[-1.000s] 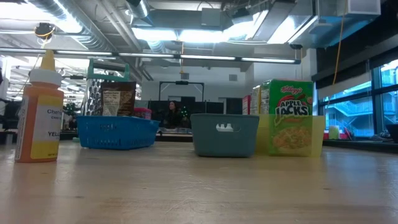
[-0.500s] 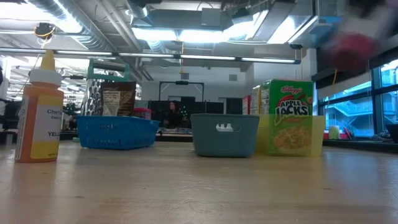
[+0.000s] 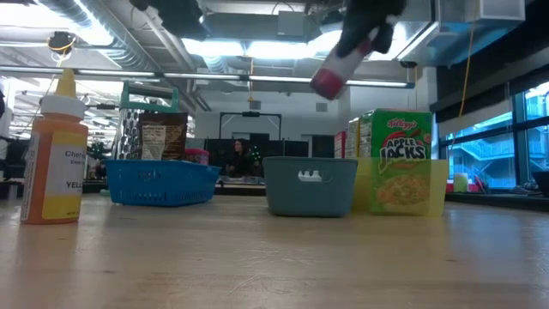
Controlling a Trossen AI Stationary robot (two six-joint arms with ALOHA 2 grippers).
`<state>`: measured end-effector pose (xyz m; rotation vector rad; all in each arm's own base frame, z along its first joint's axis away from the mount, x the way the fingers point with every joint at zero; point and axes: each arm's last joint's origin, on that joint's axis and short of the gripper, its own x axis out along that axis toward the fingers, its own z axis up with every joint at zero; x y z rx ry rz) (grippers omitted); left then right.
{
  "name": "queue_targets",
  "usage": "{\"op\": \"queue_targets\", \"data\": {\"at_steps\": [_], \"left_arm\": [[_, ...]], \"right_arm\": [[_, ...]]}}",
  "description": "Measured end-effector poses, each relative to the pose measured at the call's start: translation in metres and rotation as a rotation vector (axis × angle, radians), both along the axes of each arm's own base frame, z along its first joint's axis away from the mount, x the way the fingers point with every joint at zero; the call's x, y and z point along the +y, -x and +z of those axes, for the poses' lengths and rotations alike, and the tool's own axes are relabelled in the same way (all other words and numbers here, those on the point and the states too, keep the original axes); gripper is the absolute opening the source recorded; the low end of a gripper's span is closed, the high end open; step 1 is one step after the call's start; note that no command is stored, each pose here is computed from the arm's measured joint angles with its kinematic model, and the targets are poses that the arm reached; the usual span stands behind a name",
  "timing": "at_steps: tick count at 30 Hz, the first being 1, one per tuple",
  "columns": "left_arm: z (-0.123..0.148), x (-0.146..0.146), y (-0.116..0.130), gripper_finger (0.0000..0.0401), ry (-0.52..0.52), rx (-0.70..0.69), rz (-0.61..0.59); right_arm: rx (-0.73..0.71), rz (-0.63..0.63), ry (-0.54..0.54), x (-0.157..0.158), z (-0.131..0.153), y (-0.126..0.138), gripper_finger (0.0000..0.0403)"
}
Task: Pick & Place Kitchen Items
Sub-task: Put the large red food coloring into the green bin
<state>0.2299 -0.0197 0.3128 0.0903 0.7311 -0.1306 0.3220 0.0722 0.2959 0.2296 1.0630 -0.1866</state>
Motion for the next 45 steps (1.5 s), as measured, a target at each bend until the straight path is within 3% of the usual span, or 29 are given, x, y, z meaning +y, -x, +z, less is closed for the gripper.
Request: {"op": "queue_targets", "data": {"at_steps": [6,12,17,32,45], "left_arm": [[-0.003,-0.007,0.003,0.0253,0.045,0.043,0.014],[-0.005,-0.021,0.008,0.0253,0.079,0.092,-0.002],[-0.005,-0.041,0.012,0.0253,0.146,0.100,-0.003],[-0.003,-0.078,0.027,0.0253,-0.027,-0.009,0.131],[-0.003,-0.077,0.027,0.0253,-0.046,-0.023,0.161]], "right_arm": [[0.179,-0.027,0.092,-0.023,-0.001,-0.026,0.0147],[0.284,0.035,0.034,-0.021,-0.009,-0.047,0.0147],[0.251,0.098,-0.004,-0.012,-0.004,-0.054,0.0147],[0.381,0.229,-0.020,-0.014,-0.041,-0.069,0.0147],[0.418,0.269,-0.007,-0.024,-0.067,-0.082,0.0147]]}}
